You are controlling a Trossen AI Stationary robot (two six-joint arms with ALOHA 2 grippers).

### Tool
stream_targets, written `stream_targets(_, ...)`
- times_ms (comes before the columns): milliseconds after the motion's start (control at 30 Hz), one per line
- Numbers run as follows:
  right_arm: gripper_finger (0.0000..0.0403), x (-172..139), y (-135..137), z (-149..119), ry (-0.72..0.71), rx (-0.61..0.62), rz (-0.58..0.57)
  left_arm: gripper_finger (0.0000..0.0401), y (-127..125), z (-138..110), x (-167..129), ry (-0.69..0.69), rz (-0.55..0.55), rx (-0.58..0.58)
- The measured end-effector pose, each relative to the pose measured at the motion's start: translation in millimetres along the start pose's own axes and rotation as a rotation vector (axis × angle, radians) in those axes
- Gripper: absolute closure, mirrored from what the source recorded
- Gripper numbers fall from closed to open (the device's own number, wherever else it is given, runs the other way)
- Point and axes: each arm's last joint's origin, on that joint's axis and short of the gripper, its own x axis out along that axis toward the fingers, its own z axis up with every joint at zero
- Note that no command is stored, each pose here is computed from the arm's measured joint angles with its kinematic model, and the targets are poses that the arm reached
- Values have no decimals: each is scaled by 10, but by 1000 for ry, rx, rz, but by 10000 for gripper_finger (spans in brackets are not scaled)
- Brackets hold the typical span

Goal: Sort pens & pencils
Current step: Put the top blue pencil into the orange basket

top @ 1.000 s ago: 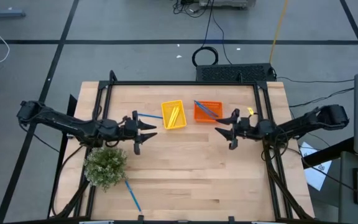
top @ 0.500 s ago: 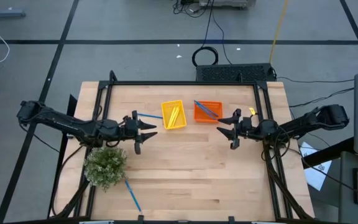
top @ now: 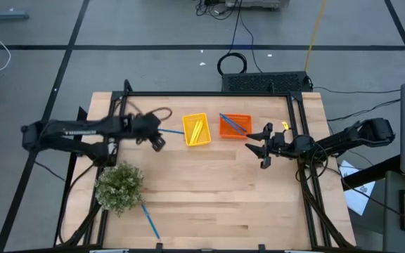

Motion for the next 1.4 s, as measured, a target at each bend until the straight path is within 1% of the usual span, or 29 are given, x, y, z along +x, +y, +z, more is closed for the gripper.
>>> stream_targets(67,227,0,0,-2,2,-1,0,267,150,53,13,126,48,-17)
stream_targets(133,227,0,0,-3,3,-2,0,267,283,81,78,232,74,-49)
stream_targets(233,227,0,0,-4,5,-3,0,267,430,115,230,313,64,-76)
stream_targets(333,227,0,0,-4,5,-3,0,267,540,128,425,375,76,-68)
stream_targets(467,227,0,0,-5,6,-3,0,267,622,146,664,407,82,-14)
stream_targets(567,227,1,-1,-14,15,-5,-1,267,653,127,785,443,78,44)
stream_targets(633,227,1,-1,-17,18,-6,-2,267,685,107,823,472,95,80)
stream_targets(733,227,0,-1,-20,20,-6,-2,267,740,108,850,477,131,110)
stream_targets(867,227,0,-1,-19,20,-6,-2,267,788,160,872,426,132,152)
stream_targets(1067,227,0,-2,-27,28,-8,-2,267,893,177,877,410,30,131)
stream_targets(1200,227,0,-2,-33,34,-9,-3,267,939,173,872,415,24,143)
stream_targets(1400,227,0,-3,-33,34,-9,-3,267,928,173,873,412,-13,165)
